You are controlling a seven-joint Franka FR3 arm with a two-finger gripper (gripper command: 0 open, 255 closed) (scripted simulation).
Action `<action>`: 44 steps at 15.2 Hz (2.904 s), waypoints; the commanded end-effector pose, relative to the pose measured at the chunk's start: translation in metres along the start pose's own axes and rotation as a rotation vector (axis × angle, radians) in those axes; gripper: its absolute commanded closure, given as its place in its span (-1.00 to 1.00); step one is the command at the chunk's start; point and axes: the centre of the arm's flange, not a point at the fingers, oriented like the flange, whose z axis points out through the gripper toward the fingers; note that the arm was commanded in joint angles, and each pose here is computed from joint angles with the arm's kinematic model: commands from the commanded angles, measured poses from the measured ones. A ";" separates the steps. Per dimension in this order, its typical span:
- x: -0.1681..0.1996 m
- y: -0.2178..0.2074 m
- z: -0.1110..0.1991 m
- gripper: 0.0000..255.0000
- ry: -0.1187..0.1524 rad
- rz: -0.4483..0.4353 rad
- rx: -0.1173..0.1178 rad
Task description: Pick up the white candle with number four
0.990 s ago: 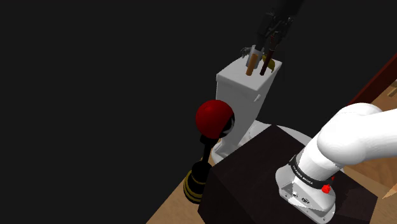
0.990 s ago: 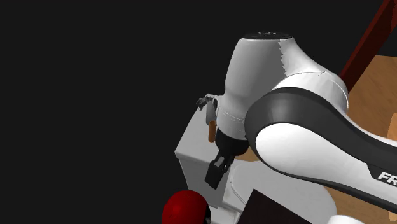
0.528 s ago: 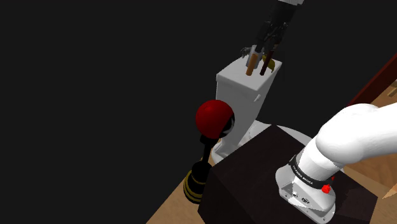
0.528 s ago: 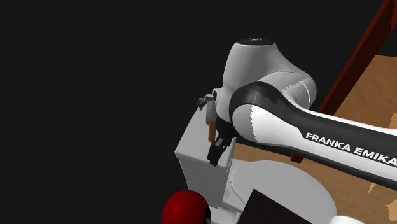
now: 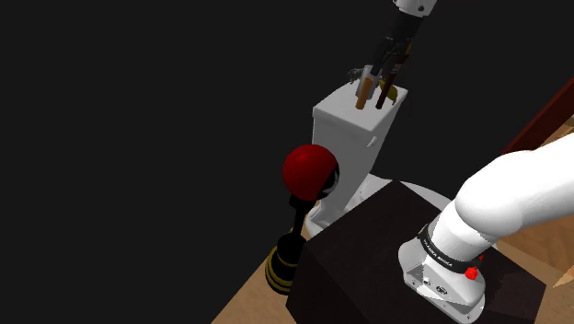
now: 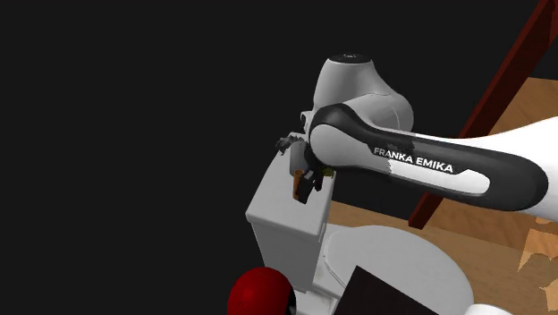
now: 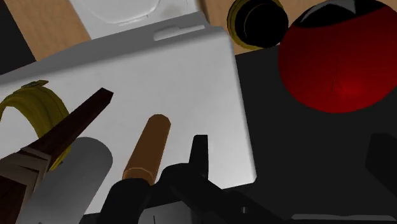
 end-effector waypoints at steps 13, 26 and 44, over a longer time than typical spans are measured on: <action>0.067 0.150 0.043 -1.00 0.048 -0.054 -0.089; 0.100 0.222 0.088 -1.00 0.070 -0.080 -0.131; 0.102 0.221 0.070 1.00 0.070 -0.080 -0.131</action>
